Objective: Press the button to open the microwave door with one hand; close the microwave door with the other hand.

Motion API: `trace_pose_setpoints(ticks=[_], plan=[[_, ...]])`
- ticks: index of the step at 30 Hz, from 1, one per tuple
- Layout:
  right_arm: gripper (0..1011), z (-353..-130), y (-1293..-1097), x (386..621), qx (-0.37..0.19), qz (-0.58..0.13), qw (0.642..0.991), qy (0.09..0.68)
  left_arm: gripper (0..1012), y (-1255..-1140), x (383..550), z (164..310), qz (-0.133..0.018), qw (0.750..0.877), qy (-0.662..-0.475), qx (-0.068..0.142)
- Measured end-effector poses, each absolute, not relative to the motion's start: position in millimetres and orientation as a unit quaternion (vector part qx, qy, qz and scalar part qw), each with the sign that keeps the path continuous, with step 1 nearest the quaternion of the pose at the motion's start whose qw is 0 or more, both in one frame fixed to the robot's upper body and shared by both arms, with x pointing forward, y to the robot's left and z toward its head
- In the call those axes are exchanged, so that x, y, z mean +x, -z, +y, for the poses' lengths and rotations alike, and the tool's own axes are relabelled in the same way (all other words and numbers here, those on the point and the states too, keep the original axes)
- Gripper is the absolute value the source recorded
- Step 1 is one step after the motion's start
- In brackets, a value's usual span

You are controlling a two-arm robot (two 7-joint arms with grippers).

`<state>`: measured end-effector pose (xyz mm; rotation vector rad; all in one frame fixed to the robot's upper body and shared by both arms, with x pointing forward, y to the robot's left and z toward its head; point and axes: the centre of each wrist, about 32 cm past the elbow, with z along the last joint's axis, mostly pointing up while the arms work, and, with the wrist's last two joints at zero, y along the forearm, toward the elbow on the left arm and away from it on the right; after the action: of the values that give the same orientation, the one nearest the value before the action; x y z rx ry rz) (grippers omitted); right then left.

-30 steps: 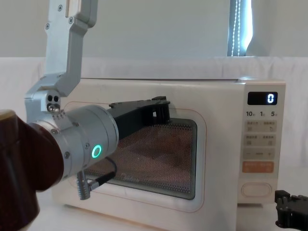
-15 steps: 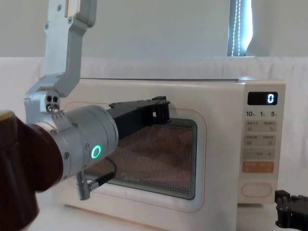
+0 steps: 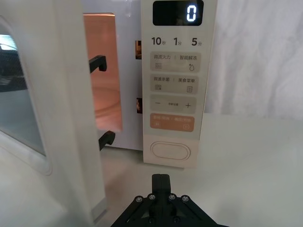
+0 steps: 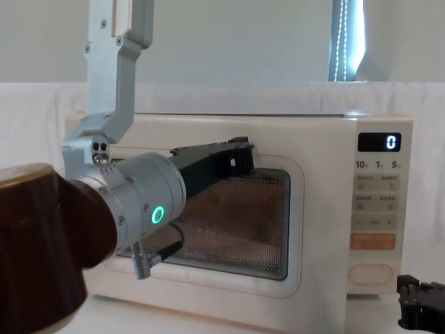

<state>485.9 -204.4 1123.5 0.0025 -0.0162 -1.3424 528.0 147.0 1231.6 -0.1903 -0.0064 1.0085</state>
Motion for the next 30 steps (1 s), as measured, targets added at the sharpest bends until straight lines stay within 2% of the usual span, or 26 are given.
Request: trace_pose_setpoints(ticks=[13,30], plan=[[0,-204,-1123.5,486,0.001,-0.008,0.783,0.622,0,-1231.9,553.2,141.8,-0.015,0.867,-0.489,-0.093],[0,-204,-1123.5,486,0.001,-0.008,0.783,0.622,0,-1234.8,579.9,131.8,-0.009,0.865,-0.493,-0.094]])
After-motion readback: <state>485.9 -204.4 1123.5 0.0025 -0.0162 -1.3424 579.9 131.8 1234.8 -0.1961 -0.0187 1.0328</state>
